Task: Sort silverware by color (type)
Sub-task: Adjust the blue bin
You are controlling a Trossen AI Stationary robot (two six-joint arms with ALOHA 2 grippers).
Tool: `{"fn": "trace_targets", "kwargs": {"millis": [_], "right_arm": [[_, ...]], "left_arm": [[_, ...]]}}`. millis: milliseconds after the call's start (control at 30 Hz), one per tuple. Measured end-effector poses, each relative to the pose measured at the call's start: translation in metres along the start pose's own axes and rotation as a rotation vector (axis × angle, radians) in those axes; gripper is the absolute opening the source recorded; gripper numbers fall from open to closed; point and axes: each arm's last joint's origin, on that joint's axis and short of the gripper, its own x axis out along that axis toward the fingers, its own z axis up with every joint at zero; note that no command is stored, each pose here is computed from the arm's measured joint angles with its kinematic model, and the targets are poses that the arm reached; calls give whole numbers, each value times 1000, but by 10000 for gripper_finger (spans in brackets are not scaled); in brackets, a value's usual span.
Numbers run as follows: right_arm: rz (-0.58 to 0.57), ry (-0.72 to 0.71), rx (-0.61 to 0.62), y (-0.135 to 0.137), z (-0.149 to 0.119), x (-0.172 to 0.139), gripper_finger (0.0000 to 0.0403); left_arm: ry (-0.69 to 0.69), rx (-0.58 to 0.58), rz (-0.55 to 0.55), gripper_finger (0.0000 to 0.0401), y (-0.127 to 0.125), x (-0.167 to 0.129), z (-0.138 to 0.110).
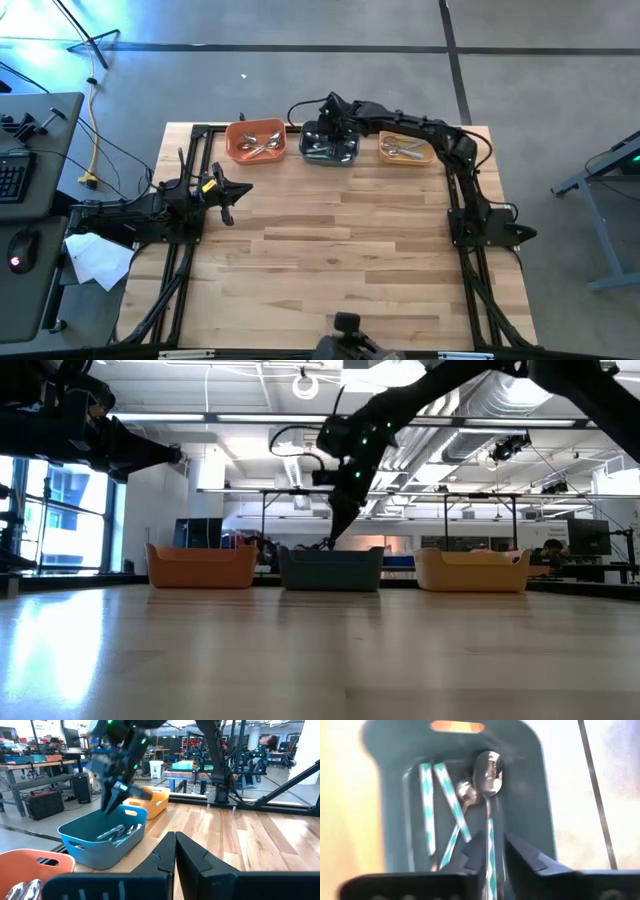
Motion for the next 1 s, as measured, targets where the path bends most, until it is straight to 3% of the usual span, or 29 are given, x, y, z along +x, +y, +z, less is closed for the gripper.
{"fn": "trace_targets", "kwargs": {"millis": [133, 367, 633, 767, 1000], "right_arm": [[63, 69, -14, 9, -4, -29, 7], [155, 233, 22, 30, -14, -46, 2], [238, 222, 26, 43, -14, -45, 0], [260, 309, 30, 59, -42, -23, 0], [163, 154, 82, 75, -79, -13, 0]], "left_arm": [[0, 0, 0, 3, 0, 0, 0], [0, 0, 0, 3, 0, 0, 0], [0, 0, 0, 3, 0, 0, 0], [0, 0, 0, 3, 0, 0, 0], [0, 0, 0, 3, 0, 0, 0]]}}
